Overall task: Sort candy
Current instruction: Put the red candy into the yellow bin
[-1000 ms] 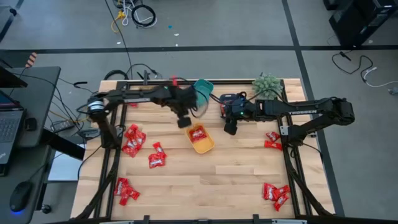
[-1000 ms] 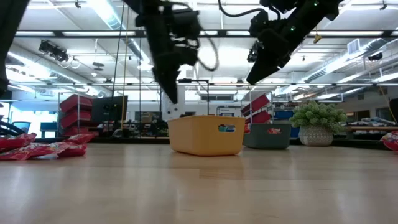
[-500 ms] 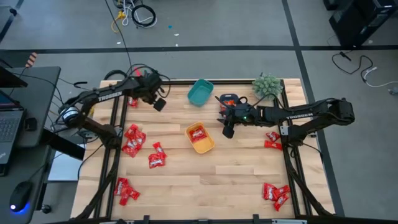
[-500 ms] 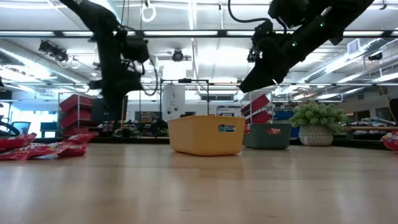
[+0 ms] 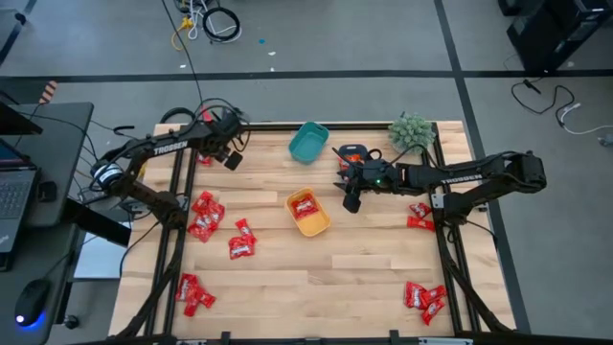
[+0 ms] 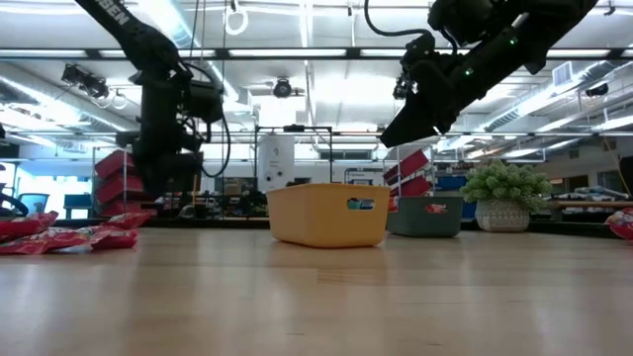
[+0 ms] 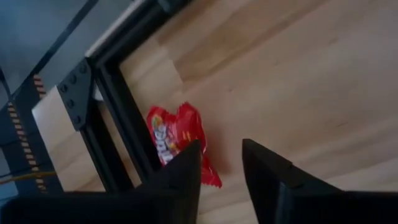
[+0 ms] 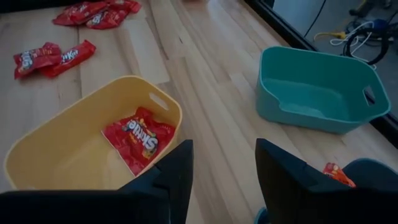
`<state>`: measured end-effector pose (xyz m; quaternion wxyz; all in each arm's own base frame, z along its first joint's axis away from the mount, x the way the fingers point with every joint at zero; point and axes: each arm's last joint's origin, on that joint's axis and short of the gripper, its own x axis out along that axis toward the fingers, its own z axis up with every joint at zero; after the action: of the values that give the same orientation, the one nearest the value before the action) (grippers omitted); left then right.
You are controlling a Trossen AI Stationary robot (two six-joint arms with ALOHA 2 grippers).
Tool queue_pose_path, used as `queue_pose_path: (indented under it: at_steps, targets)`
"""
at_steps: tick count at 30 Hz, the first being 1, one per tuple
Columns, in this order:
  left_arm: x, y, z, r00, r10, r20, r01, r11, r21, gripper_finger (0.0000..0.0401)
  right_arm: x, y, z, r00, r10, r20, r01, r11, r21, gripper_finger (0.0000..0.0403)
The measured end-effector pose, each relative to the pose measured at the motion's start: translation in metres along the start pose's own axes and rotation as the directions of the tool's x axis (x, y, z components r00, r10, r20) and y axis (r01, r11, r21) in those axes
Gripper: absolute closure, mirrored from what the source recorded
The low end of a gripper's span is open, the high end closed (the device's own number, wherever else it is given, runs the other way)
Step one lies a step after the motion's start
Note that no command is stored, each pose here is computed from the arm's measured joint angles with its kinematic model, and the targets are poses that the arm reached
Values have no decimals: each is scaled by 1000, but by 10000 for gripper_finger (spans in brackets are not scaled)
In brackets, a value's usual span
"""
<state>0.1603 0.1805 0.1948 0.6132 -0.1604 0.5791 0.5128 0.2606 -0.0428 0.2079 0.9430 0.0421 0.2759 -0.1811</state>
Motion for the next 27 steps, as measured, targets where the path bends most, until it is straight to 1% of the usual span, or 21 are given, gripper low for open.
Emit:
queue_pose_path:
  at_steps: [5, 9, 13, 17, 20, 22, 25, 27]
  targets:
    - [13, 6, -8, 999, 10, -42, -12, 999, -51, 241, 0, 0, 0, 1000, 0, 0, 0, 1000, -1, 244]
    - [24, 12, -13, 998, 19, -57, -24, 996, -88, 226, 0, 0, 0, 1000, 0, 0, 0, 1000, -1, 244]
    - [26, 12, -11, 999, 10, -34, -13, 994, -105, 224, 0, 0, 1, 1000, 1, 5, -1, 1000, -5, 244]
    - [29, 10, -11, 999, 7, -48, -11, 996, -94, 224, 0, 0, 2, 1000, 2, 16, -2, 1000, -10, 247]
    - [39, 6, -9, 997, -15, -74, 8, 996, -91, 224, 0, 0, 2, 1000, 2, 15, -2, 1000, -20, 247]
    - [47, 4, -7, 996, -12, -92, 4, 996, -89, 224, 0, 0, 2, 1000, 2, 15, -2, 1000, -23, 246]
    - [61, 1, -6, 992, 8, -125, -16, 998, -63, 225, 0, 0, 2, 1000, 2, 14, -2, 1000, -24, 246]
    - [60, -1, -3, 992, 25, -122, -31, 998, -47, 230, 0, 0, 2, 1000, 2, 14, -2, 1000, -24, 246]
